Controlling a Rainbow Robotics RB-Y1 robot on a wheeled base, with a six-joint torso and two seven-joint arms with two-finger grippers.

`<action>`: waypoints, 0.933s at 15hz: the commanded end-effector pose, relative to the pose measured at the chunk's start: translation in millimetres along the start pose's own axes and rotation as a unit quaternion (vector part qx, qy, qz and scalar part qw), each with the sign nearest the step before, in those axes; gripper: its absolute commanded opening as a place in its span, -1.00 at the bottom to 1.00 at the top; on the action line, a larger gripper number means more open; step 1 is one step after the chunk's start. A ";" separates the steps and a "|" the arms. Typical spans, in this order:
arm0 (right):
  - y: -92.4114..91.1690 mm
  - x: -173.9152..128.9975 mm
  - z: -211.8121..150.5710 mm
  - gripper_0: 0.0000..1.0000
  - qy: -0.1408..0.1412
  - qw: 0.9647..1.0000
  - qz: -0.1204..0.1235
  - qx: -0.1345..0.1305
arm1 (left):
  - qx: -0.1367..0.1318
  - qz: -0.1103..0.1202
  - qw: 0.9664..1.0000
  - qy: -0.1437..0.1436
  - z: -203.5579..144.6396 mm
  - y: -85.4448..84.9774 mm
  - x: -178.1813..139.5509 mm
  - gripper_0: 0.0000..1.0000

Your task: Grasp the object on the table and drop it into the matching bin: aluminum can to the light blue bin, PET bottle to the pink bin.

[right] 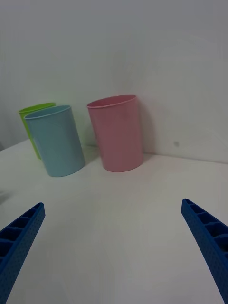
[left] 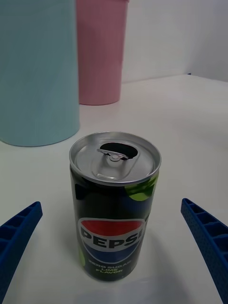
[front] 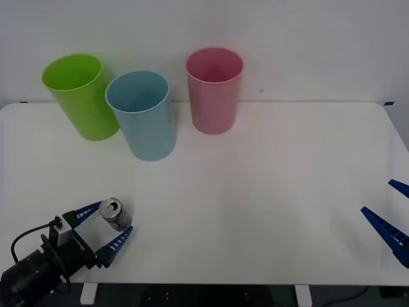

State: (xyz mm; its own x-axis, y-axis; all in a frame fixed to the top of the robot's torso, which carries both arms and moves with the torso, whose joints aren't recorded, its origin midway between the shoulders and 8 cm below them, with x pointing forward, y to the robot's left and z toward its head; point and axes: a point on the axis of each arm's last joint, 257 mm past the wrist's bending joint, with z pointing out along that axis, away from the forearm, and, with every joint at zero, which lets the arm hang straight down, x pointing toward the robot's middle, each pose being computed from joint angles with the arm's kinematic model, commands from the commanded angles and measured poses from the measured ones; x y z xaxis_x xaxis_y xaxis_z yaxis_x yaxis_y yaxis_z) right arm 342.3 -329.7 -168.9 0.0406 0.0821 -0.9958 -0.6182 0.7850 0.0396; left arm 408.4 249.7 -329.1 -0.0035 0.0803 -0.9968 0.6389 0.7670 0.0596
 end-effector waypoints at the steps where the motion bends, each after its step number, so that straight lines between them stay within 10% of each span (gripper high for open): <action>1: 0.0 0.0 0.0 1.00 0.000 1.000 0.000 0.000 | 0.008 0.003 1.000 -0.003 10.0 -3.2 -1.2 1.00; 10: 0.0 0.0 0.0 1.00 0.000 1.000 0.000 0.000 | 0.012 0.010 1.000 -0.006 20.3 -6.2 -1.4 1.00; 12: 0.0 0.0 0.0 1.00 0.000 1.000 0.000 0.000 | 0.011 0.010 1.000 -0.005 19.7 -6.1 -0.6 -0.80; 14: 0.0 0.0 0.0 1.00 0.000 1.000 0.000 0.000 | 0.010 0.013 1.000 -0.005 19.8 -5.8 -0.4 -1.00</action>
State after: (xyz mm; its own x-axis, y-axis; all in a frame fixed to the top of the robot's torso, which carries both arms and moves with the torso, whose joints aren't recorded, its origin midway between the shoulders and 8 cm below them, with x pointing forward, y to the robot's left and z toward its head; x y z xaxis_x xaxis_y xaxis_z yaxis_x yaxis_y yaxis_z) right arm 342.3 -329.7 -168.9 0.0407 0.0820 -0.9958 -0.6182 0.7850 0.0394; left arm 419.9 232.6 -330.0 0.0195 0.0916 -0.9956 0.6541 0.7519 0.0820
